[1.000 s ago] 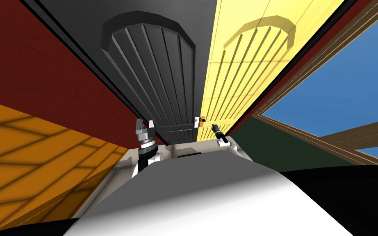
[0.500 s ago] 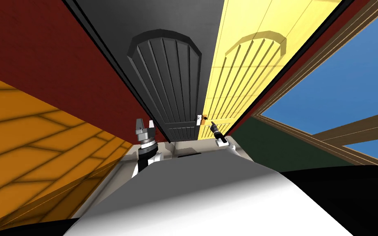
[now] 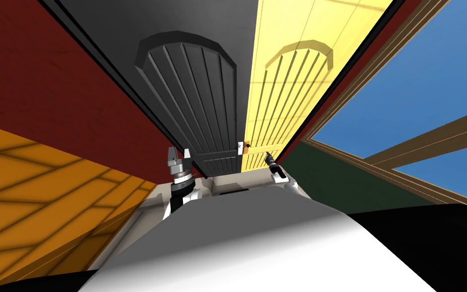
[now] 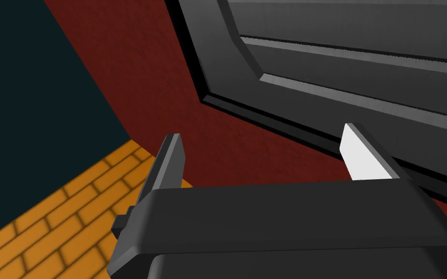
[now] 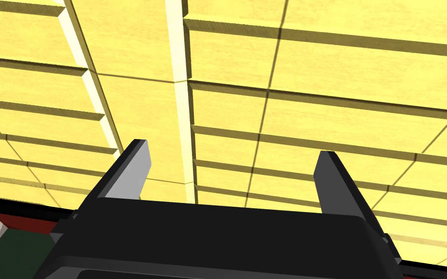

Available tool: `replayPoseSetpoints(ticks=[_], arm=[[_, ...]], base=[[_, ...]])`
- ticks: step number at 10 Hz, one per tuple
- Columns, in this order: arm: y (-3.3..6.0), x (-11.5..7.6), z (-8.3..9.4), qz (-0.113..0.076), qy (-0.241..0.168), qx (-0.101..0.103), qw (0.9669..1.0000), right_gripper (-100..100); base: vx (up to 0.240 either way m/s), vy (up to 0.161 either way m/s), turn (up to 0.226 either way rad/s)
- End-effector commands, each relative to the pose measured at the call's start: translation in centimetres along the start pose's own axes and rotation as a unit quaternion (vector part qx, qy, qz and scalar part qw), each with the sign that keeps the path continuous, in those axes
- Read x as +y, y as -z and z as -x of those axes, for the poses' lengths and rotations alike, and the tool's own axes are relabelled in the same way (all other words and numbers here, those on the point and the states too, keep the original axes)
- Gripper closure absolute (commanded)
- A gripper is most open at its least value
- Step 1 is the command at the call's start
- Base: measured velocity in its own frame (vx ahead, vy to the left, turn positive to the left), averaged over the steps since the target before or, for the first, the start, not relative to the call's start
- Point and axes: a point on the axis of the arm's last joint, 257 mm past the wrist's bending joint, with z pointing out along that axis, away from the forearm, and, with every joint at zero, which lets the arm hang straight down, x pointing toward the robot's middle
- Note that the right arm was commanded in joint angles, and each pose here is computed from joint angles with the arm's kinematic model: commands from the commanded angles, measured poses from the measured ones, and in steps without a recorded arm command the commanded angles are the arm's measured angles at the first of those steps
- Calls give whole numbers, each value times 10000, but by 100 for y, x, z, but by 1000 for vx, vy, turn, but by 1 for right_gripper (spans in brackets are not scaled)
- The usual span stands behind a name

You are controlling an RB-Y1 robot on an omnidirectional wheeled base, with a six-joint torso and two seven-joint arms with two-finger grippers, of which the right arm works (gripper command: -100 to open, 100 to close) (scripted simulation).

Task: Pull the door open

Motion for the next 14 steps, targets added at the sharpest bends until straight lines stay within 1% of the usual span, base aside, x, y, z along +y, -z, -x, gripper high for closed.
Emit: replayPoseSetpoints(ticks=[1,2,3,4,6,7,8,9,10,11,14], arm=[[-1,-35,120,-30,33,-112,9999,-100],[-12,-30,117,-23,31,-119,9999,-100],[-34,-15,79,-1,17,-99,9999,-100],[-66,10,4,36,-8,-53,10000,-100],[-142,82,-211,136,-77,89,9998,-100],[-179,124,-332,191,-115,172,9996,-100],[-234,196,-532,282,-177,310,9990,-100],[-254,226,-611,318,-202,365,9986,-100],[-240,207,-518,285,-177,317,9989,-100],[-240,207,-518,285,-177,317,9989,100],[-240,207,-518,285,-177,317,9989,100]], base=[[93,-53,-51],[141,-22,11],[197,-23,59],[207,-8,102],[206,35,131],[229,97,141],[209,153,211],[151,159,157],[61,70,18],[-1,-6,-18],[-21,-17,16]])
